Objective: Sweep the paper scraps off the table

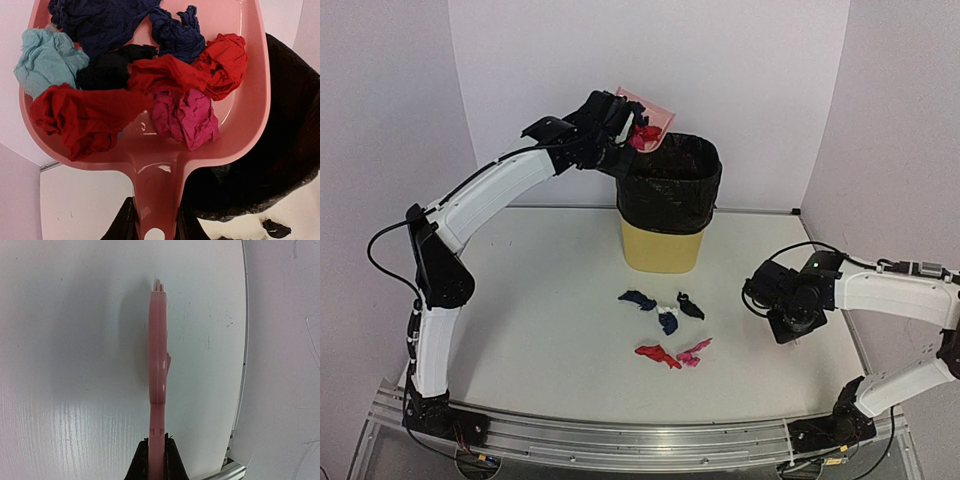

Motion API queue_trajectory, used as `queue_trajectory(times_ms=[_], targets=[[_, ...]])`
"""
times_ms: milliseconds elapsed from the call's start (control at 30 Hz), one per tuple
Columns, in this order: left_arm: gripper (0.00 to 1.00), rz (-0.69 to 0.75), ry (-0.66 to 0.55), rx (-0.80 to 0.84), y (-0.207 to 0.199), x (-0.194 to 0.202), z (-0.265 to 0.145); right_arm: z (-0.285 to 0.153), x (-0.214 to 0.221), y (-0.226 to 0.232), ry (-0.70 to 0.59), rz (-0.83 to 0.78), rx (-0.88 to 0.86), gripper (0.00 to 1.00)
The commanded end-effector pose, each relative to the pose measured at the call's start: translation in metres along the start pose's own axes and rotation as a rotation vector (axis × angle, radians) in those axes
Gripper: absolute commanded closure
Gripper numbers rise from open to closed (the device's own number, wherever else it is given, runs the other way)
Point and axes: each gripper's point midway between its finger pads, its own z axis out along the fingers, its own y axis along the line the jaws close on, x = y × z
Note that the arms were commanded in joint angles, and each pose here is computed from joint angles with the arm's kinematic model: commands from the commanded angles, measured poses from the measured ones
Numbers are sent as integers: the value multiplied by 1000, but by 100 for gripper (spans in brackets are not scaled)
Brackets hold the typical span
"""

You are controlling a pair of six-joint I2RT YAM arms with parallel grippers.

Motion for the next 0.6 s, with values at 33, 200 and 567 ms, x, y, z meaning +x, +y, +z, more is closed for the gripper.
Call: queue_trajectory(times_ms=[33,200,567], targets=[[100,81,-123,-191,25,-32,2,1,5,0,20,15,-11,100],[100,270,-179,-372,25,-50,-1,2,7,2,32,18,-12,100],[100,638,-146,-605,10,-58,0,5,7,4,46,26,-4,100]])
